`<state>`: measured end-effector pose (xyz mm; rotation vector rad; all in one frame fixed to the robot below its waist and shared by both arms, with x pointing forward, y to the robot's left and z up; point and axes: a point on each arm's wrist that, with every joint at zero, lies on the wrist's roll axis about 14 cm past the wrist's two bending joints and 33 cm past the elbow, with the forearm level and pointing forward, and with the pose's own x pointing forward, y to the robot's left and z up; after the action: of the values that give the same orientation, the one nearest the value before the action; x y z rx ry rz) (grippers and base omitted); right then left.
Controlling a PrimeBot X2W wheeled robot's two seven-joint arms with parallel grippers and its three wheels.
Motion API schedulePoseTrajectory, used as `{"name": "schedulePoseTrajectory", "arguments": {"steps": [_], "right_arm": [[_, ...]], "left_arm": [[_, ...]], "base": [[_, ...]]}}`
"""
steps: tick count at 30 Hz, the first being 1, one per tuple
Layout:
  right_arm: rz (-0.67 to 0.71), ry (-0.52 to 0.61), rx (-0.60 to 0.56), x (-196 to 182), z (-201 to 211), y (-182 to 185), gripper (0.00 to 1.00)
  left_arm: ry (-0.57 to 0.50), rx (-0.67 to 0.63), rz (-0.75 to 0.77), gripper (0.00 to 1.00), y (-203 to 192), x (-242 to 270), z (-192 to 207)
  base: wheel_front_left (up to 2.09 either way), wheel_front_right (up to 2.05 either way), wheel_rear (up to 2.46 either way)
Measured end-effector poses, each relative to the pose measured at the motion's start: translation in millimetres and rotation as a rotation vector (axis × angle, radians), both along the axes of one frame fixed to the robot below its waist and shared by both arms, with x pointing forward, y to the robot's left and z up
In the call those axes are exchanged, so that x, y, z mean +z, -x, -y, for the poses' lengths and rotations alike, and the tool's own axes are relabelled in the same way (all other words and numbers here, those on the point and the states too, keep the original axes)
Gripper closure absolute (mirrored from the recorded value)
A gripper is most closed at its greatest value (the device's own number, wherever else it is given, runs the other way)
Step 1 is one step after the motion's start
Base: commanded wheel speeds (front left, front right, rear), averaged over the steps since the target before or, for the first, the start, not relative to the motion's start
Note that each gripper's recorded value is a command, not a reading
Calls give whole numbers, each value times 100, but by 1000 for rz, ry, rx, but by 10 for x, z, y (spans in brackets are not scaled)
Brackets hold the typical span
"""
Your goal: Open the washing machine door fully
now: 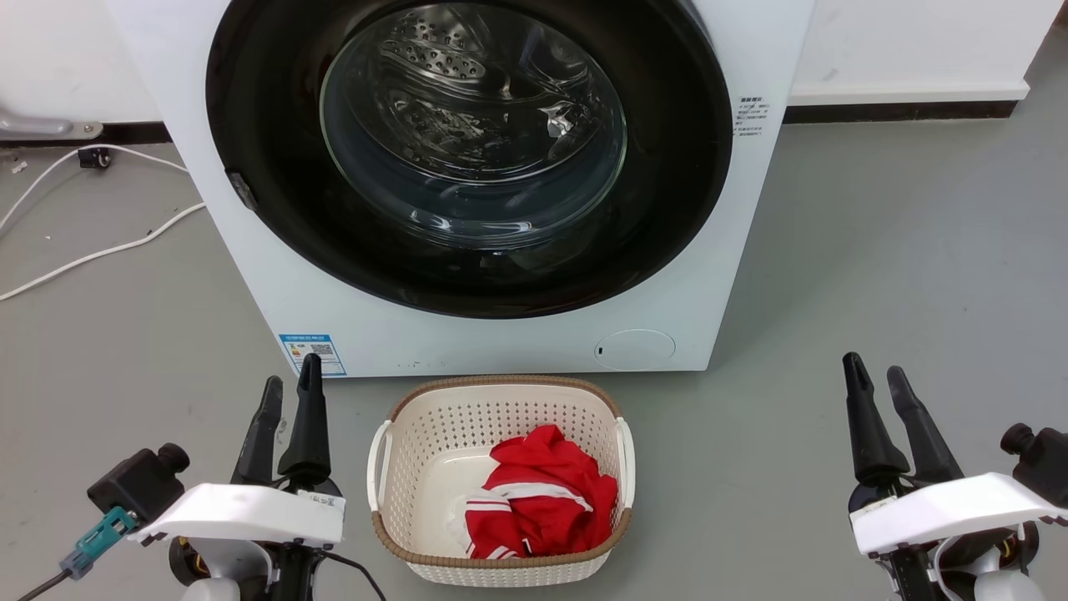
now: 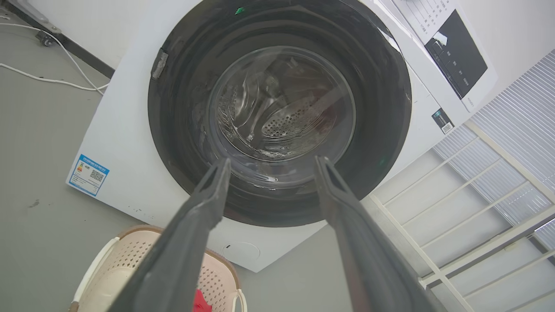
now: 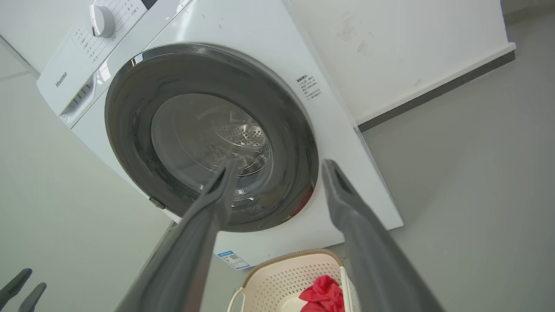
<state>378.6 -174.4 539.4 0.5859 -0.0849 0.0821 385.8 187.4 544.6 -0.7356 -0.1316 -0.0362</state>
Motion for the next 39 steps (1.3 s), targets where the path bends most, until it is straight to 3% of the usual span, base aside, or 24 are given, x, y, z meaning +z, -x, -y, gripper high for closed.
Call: {"name": "schedulePoseTrajectory", "arguments": {"steps": [12, 39], "right_arm": [[9, 176, 11, 20, -52, 25, 0], [24, 402, 18, 20, -113, 35, 0]], "left_arm": [[-196, 16, 28, 0, 13, 51, 31], [-492, 28, 81, 0, 23, 122, 119]], "base": [[0, 0, 0], [0, 0, 0]]}}
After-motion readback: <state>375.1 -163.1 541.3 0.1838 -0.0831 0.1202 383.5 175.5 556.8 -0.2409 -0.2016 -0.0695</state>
